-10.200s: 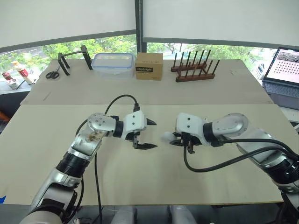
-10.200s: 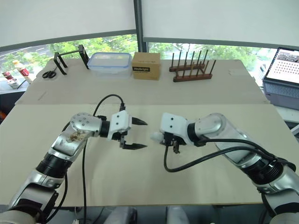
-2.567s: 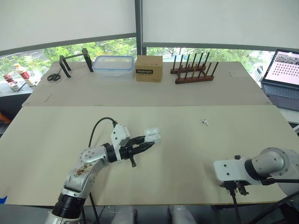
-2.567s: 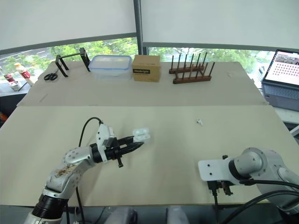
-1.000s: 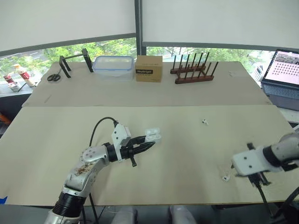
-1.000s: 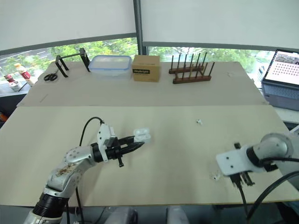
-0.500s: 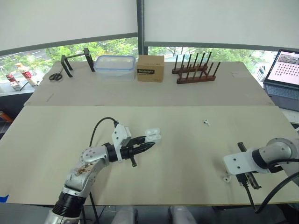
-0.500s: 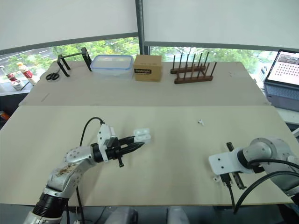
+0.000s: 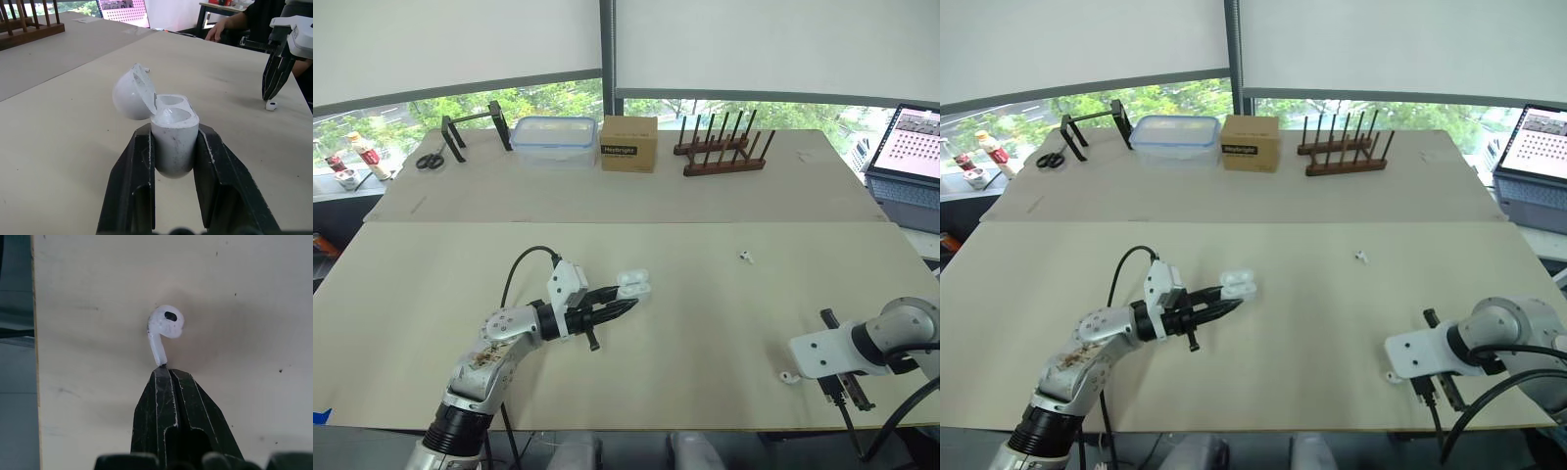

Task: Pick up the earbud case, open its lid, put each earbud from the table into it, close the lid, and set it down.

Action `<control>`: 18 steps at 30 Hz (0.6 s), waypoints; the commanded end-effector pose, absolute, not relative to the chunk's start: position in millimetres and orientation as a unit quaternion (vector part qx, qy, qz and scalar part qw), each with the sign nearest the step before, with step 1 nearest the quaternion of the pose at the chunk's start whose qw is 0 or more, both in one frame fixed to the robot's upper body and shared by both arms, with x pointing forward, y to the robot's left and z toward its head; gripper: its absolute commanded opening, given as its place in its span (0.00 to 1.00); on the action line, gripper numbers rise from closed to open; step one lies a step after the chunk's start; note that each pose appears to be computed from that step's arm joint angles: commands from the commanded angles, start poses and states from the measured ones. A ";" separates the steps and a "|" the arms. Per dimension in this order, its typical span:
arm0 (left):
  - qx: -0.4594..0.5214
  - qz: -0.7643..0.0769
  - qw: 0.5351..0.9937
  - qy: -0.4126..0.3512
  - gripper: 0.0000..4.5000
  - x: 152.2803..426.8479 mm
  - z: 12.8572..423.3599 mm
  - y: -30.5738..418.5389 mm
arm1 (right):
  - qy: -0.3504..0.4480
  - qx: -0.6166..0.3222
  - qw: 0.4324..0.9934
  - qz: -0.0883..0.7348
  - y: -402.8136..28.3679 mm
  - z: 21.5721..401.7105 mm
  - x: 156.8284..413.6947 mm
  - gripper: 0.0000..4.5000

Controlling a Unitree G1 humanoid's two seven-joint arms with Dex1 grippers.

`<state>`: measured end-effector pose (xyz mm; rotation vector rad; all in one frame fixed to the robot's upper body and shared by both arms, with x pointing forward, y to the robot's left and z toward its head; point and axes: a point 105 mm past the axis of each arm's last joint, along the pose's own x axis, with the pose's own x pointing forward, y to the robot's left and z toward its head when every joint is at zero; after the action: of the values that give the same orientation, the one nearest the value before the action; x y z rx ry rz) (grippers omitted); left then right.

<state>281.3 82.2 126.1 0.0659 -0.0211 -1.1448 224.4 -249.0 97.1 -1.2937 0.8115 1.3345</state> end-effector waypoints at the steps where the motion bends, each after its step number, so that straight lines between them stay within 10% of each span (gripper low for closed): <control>1: 0.040 -0.547 0.836 -0.029 0.12 279.2 134.8 80.6 | 0.339 -0.545 0.523 0.561 -247.8 108.1 222.1 0.00; 14: 0.042 -0.545 0.837 -0.029 0.12 279.9 134.4 82.7 | 0.328 -0.549 0.567 0.519 -249.2 137.1 236.0 0.00; 18: 0.043 -0.545 0.837 -0.027 0.12 279.9 133.4 83.8 | 0.344 -0.530 0.564 0.532 -243.0 144.9 222.0 0.34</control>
<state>281.1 83.8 125.3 0.0710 -0.0156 -1.1465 224.8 -248.7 135.3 -1.2503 0.8256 1.2497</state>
